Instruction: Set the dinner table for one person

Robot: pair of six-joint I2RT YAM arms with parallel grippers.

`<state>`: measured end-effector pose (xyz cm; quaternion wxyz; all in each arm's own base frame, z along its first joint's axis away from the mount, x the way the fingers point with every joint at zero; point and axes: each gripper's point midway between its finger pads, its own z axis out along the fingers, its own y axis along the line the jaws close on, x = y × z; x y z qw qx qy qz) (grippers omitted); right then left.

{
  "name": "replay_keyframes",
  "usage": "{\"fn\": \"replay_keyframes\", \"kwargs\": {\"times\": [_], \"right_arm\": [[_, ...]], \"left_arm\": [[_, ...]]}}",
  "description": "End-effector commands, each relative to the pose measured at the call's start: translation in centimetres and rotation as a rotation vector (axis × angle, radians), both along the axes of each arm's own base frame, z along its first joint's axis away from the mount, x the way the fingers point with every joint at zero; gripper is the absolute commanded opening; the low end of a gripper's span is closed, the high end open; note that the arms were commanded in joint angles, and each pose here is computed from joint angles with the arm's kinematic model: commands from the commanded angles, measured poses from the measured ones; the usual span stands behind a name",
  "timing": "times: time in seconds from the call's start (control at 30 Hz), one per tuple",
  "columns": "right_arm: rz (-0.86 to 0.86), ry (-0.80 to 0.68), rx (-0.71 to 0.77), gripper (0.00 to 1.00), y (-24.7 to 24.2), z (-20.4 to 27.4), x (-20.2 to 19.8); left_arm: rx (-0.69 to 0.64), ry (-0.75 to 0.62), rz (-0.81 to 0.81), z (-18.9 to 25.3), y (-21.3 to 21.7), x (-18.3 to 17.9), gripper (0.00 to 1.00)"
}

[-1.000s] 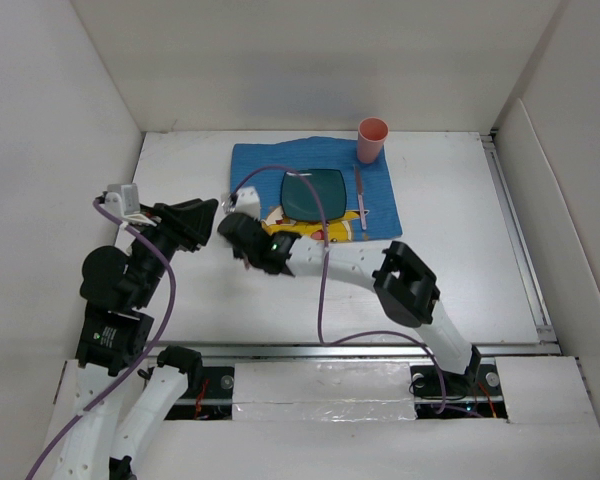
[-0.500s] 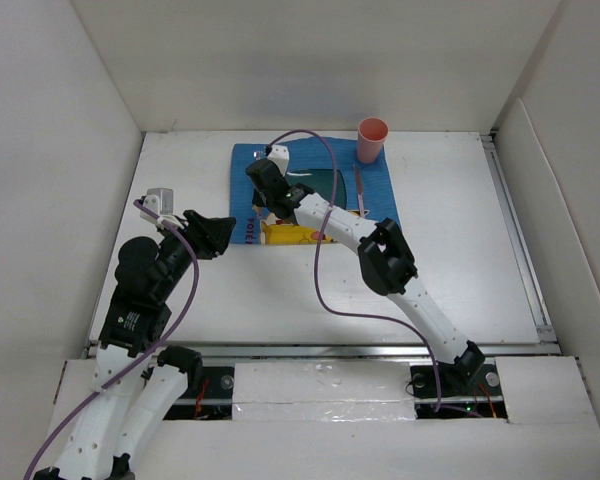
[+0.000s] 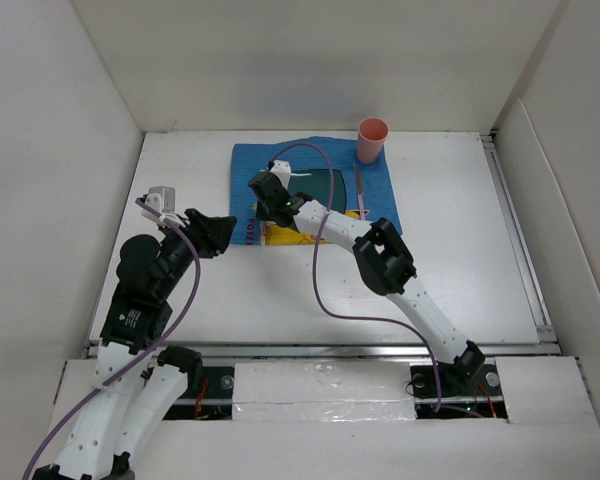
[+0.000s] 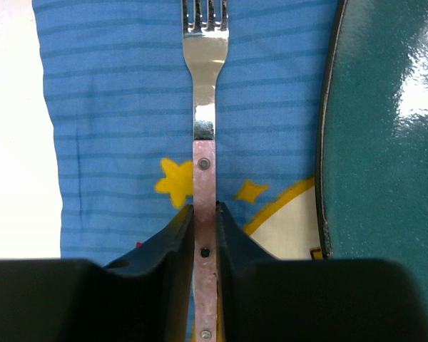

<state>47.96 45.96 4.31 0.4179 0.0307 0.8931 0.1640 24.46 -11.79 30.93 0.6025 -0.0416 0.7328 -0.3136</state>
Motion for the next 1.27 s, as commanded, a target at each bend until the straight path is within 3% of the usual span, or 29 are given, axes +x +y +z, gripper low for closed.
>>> {"fn": "replay_keyframes", "kwargs": {"times": [0.0, 0.17, 0.23, 0.27, 0.3, 0.4, 0.43, 0.47, 0.5, 0.53, 0.6, 0.63, 0.67, 0.7, 0.73, 0.77, 0.83, 0.87, 0.9, 0.97, 1.03, 1.23], "right_arm": [[-0.005, -0.031, 0.08, 0.27, 0.6, 2.6, 0.5], [-0.001, -0.088, 0.136, 0.51, 0.4, 6.7, 0.3], [0.028, -0.168, 0.2, 0.6, 0.8, 12.4, -0.3], [0.034, -0.174, 0.202, 0.66, 0.4, 13.2, -0.7], [0.054, -0.228, 0.238, 0.69, 0.3, 17.4, -1.7], [0.04, -0.282, 0.235, 0.78, -1.6, 20.5, -3.3], [0.041, -0.353, 0.295, 0.78, -2.5, 25.3, -4.6], [0.051, -0.376, 0.299, 0.92, -3.0, 26.7, -5.7], [0.068, -0.38, 0.256, 1.0, -4.1, 26.1, -6.5], [0.077, -0.436, 0.3, 1.0, -5.5, 30.2, -8.4], [0.077, -0.485, 0.276, 1.0, -7.6, 32.2, -11.0], [0.082, -0.486, 0.241, 1.0, -8.8, 30.9, -12.4], [0.051, -0.562, 0.284, 1.0, -12.0, 35.1, -14.6], [0.065, -0.59, 0.289, 1.0, -14.5, 35.9, -17.5], [0.067, -0.562, 0.234, 1.0, -14.4, 33.3, -17.7], [0.022, -0.62, 0.298, 1.0, -18.1, 36.4, -19.8], [0.002, -0.608, 0.289, 1.0, -21.7, 35.4, -21.8], [-0.024, -0.58, 0.254, 1.0, -23.6, 32.7, -22.5], [-0.072, -0.606, 0.345, 1.0, -26.9, 34.2, -24.3], [-0.125, -0.562, 0.318, 1.0, -30.1, 30.4, -25.6], [-0.217, -0.568, 0.421, 1.0, -34.8, 29.4, -27.9], [-0.236, -0.547, 0.45, 1.0, -36.4, 26.8, -28.9]], "left_arm": [[-0.007, -0.06, -0.016, 1.4, -0.3, 0.1, 0.4], [0.008, -0.05, 0.012, 1.1, 0.2, 0.4, 0.41], [0.012, -0.043, 0.021, 0.9, 0.3, 0.4, 0.43], [0.013, -0.041, 0.029, 0.9, 0.4, 0.5, 0.49], [0.01, -0.039, 0.029, 0.8, 0.4, 0.5, 0.5], [0.009, -0.041, 0.038, 0.9, 0.6, 0.5, 0.58], [0.009, -0.046, 0.041, 1.0, 0.7, 0.4, 0.59], [0.007, -0.044, 0.043, 0.9, 0.7, 0.4, 0.6], [0.004, -0.047, 0.045, 1.0, 0.7, 0.4, 0.61], [-0.003, -0.051, 0.051, 1.2, 0.8, 0.4, 0.63], [-0.008, -0.052, 0.059, 1.2, 0.9, 0.5, 0.63], [-0.011, -0.057, 0.061, 1.4, 0.9, 0.5, 0.63], [-0.018, -0.058, 0.061, 1.5, 0.9, 0.4, 0.63], [-0.029, -0.073, 0.061, 2.0, 0.9, 0.3, 0.63], [-0.033, -0.083, 0.061, 2.4, 1.0, 0.1, 0.63], [-0.034, -0.088, 0.067, 2.7, 1.1, 0.1, 0.63], [-0.038, -0.102, 0.078, 3.7, 1.4, -0.1, 0.63], [-0.036, -0.11, 0.096, 4.0, 1.7, -0.1, 0.63], [-0.034, -0.127, 0.101, 4.7, 1.9, -0.4, 0.63], [-0.034, -0.135, 0.119, 5.0, 2.3, -0.6, 0.63], [-0.025, -0.137, 0.122, 4.8, 2.5, -1.1, 0.63], [-0.029, -0.083, 0.116, 1.9, 2.3, -1.0, 0.63]]}}
